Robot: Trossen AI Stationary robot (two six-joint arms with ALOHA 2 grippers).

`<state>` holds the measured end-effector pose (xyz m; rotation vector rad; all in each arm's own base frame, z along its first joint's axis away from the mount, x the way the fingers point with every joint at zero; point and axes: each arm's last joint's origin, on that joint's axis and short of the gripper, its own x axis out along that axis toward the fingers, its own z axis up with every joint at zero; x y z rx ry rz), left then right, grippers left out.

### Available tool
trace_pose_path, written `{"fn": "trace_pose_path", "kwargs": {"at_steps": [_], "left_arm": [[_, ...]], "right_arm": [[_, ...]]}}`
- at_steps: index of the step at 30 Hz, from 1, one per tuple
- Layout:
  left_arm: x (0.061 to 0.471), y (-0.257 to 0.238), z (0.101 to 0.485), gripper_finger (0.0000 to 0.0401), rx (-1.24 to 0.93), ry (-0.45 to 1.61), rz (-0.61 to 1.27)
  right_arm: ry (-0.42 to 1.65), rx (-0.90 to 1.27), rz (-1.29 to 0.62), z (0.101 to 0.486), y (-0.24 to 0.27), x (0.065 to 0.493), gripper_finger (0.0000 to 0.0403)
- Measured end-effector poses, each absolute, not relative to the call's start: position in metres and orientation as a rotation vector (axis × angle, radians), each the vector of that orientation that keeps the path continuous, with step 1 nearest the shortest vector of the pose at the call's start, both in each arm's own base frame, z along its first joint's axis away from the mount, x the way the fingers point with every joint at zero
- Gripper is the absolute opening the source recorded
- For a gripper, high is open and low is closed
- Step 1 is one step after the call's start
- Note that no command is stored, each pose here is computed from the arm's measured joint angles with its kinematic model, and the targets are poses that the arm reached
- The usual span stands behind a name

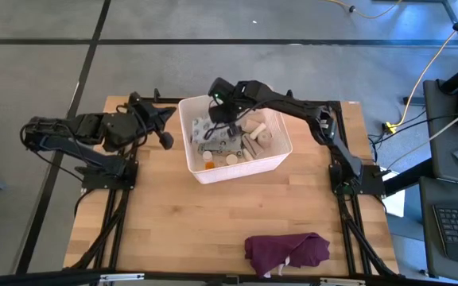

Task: Pick & place medical supplies in basket/bin
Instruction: Put the white mailer bag into the white bin

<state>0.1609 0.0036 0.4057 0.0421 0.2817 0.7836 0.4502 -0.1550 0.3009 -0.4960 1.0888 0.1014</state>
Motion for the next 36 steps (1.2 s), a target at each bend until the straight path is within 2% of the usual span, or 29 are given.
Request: {"fn": "trace_pose_path", "kwargs": {"at_steps": [4,15,22,26,33,36], "left_arm": [[0.161,0.006,0.405,0.0005,0.035,0.286,0.781],[0.163,0.014,0.404,0.0005,-0.013,0.306,0.724],[0.164,0.016,0.403,0.0002,-0.028,0.313,0.708],[0.164,0.016,0.403,0.0006,-0.030,0.312,0.708],[0.164,0.016,0.403,0.0008,-0.030,0.313,0.708],[0.164,0.016,0.403,0.0008,-0.031,0.312,0.708]], "right_arm": [[1.085,-0.464,0.177,0.299,-0.148,0.450,0.0000],[1.090,-0.384,0.175,0.272,-0.161,0.461,0.0000],[1.086,-0.352,0.182,0.270,-0.161,0.462,0.0004],[1.078,-0.352,0.176,0.270,-0.163,0.462,0.0034],[1.069,-0.339,0.153,0.270,-0.164,0.463,0.0130],[1.075,-0.307,0.094,0.274,-0.164,0.462,0.0158]]}}
